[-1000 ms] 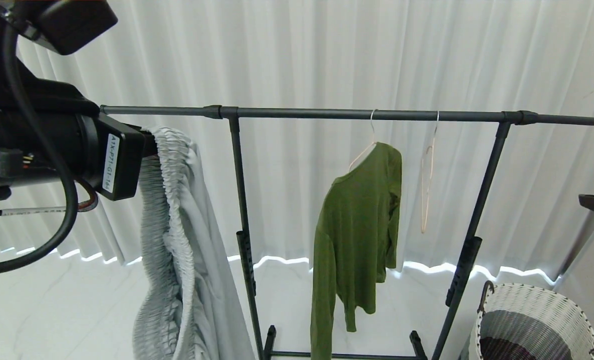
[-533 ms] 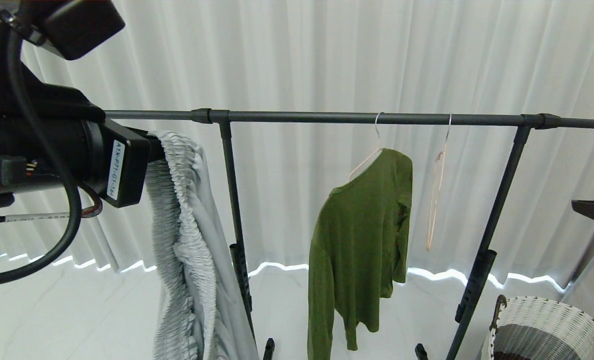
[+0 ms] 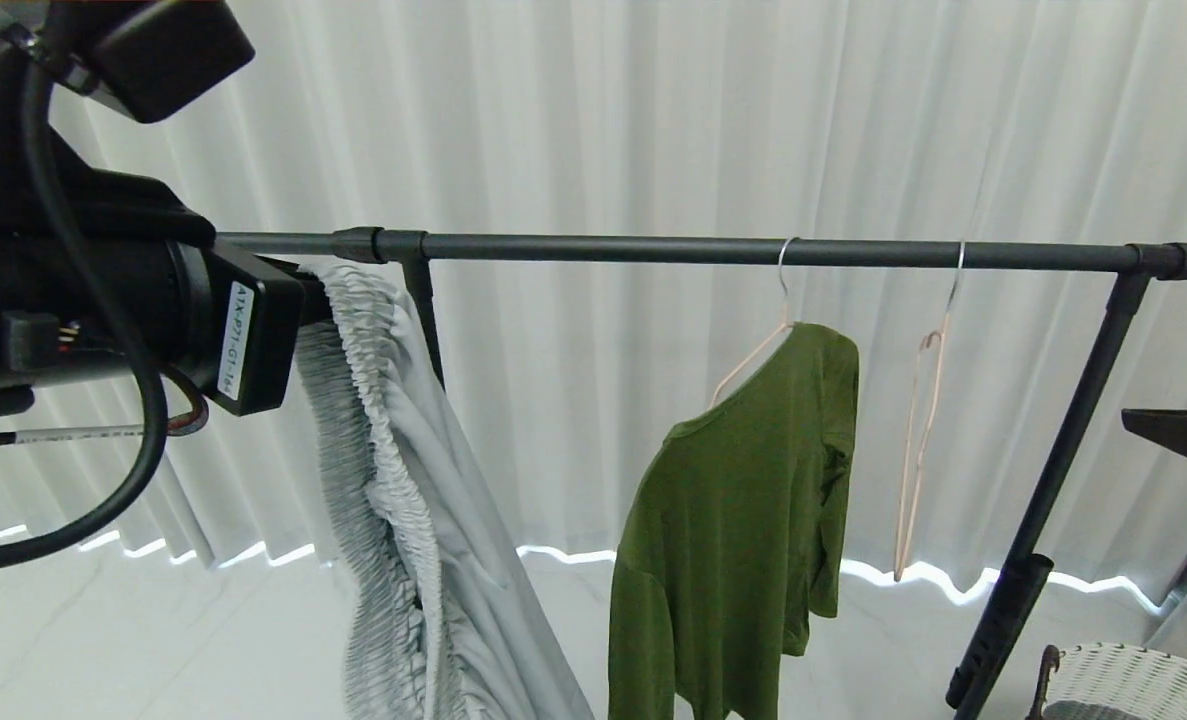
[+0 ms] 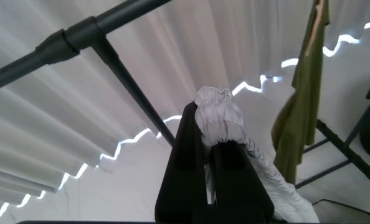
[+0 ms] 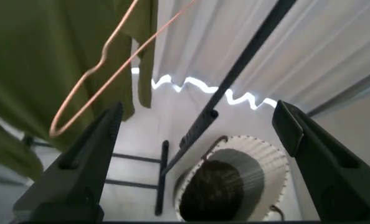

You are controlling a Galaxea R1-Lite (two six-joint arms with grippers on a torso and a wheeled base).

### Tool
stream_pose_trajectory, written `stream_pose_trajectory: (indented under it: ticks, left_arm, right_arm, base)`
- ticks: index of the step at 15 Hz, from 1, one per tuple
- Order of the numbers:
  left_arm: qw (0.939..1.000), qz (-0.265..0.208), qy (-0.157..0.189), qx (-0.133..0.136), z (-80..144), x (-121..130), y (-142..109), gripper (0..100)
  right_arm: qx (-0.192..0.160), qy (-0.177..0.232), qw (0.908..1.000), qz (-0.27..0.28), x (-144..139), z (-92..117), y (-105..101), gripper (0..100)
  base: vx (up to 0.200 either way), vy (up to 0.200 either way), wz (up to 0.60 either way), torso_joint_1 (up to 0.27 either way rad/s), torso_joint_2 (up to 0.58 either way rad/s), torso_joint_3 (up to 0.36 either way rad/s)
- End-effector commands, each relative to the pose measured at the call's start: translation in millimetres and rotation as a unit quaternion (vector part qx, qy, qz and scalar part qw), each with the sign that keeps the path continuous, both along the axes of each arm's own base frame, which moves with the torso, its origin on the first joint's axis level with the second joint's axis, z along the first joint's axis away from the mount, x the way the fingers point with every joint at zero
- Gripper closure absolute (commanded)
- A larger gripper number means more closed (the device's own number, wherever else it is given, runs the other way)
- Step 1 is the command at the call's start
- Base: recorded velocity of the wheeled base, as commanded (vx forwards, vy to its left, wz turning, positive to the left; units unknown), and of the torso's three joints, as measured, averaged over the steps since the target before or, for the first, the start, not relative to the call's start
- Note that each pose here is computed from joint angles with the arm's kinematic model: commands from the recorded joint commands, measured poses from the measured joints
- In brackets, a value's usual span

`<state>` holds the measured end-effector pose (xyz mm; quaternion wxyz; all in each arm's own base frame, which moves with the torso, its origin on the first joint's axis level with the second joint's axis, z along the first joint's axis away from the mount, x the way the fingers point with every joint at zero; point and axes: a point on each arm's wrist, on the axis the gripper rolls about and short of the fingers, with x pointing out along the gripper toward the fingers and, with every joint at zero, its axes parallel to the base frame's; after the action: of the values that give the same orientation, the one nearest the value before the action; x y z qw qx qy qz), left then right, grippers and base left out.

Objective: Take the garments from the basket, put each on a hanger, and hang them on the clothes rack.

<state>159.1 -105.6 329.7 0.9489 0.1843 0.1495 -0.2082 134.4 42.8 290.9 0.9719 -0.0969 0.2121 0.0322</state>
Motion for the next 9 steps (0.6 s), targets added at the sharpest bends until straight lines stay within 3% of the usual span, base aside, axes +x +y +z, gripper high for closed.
stream_pose_trajectory:
  ticks: [1,5,7,9]
  left_arm:
    - [1.0000,0.000,0.005,0.004,-3.2,0.6,-0.5,100]
    - [0.9998,0.001,0.015,0.011,-10.7,-1.0,1.3,100]
    - [0.9999,0.002,0.013,0.009,-11.9,-0.4,1.3,100]
    - [1.0000,0.010,-0.001,0.000,-12.9,4.2,1.4,100]
  right_arm:
    - [0.003,0.014,0.9999,0.003,9.8,-14.6,3.9,0]
    - [0.049,0.034,0.9981,0.010,49.3,-48.9,27.5,0]
    - [0.082,0.051,0.9953,0.009,68.0,-58.0,46.0,0]
    - [0.093,0.057,0.9940,0.007,84.2,-65.1,56.8,0]
  base:
    - [0.000,0.000,0.00,0.000,0.00,0.000]
    - [0.000,0.000,0.00,0.000,0.00,0.000]
    - [0.000,0.000,0.00,0.000,0.00,0.000]
    - [0.000,0.000,0.00,0.000,0.00,0.000]
